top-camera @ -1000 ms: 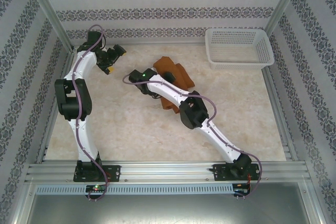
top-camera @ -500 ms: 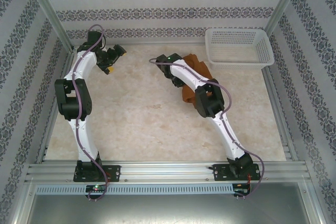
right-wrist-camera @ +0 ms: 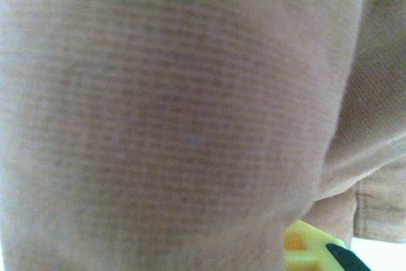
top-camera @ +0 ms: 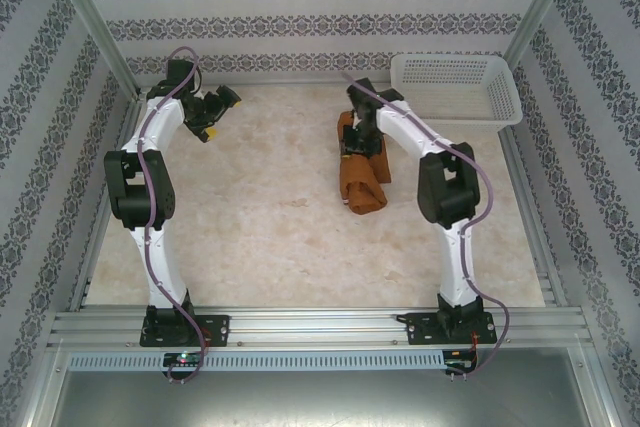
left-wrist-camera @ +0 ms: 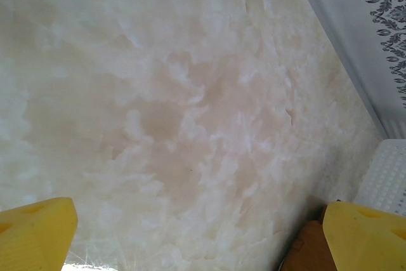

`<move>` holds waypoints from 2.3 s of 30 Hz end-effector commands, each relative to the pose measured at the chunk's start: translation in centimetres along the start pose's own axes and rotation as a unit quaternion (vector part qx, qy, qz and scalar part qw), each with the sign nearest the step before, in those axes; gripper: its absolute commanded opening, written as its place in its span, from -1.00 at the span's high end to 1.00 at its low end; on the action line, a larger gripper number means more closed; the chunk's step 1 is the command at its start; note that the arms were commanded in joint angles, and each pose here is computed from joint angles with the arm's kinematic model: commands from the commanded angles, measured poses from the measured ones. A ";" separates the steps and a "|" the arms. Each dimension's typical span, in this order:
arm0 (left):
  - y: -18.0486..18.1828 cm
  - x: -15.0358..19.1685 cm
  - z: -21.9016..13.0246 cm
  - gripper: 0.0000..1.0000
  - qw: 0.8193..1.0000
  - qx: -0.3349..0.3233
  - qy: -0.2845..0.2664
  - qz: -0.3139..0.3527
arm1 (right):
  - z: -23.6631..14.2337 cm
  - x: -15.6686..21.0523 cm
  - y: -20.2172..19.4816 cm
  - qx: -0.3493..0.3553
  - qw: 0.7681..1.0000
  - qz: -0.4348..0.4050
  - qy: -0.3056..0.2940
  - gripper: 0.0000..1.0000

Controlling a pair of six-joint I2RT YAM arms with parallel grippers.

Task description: Roll up the long pants

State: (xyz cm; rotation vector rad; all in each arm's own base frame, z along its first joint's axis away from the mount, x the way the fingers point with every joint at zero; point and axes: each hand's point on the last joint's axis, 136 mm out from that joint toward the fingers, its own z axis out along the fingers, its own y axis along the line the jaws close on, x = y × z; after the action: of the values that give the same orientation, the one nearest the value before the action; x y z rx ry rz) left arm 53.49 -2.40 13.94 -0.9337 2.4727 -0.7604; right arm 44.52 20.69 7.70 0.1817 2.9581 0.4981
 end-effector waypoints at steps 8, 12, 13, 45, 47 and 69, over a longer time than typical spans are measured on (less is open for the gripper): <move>-0.8 0.2 -2.1 -1.00 1.000 0.009 -0.002 0.010 | 1.0 -0.6 6.1 -0.256 0.965 0.059 0.012 1.00; -0.9 0.2 -2.3 -1.00 1.000 0.008 -0.002 0.010 | -1.0 -2.3 7.2 -0.285 0.956 0.060 -0.027 1.00; -1.0 0.2 -2.4 -1.00 1.000 0.009 -0.002 0.011 | -1.7 -2.7 7.5 -0.294 0.953 0.062 -0.038 1.00; -1.8 0.2 -3.8 -1.00 1.000 0.006 0.004 0.016 | -28.2 -17.2 0.7 -0.355 0.846 0.136 -0.374 1.00; -2.0 0.3 -4.0 -1.00 1.000 0.008 0.005 0.016 | -29.4 -17.4 -1.2 -0.348 0.832 0.157 -0.402 1.00; -2.5 0.2 -4.7 -1.00 0.999 -0.004 0.022 0.030 | -31.3 -19.3 -17.1 -0.345 0.661 0.327 -0.581 1.00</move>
State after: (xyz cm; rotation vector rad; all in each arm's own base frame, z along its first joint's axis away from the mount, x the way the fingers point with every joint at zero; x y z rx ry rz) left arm 52.22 -2.64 17.48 -0.8891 2.5303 -0.7464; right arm 56.68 -5.34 25.17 1.1516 1.5474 0.9560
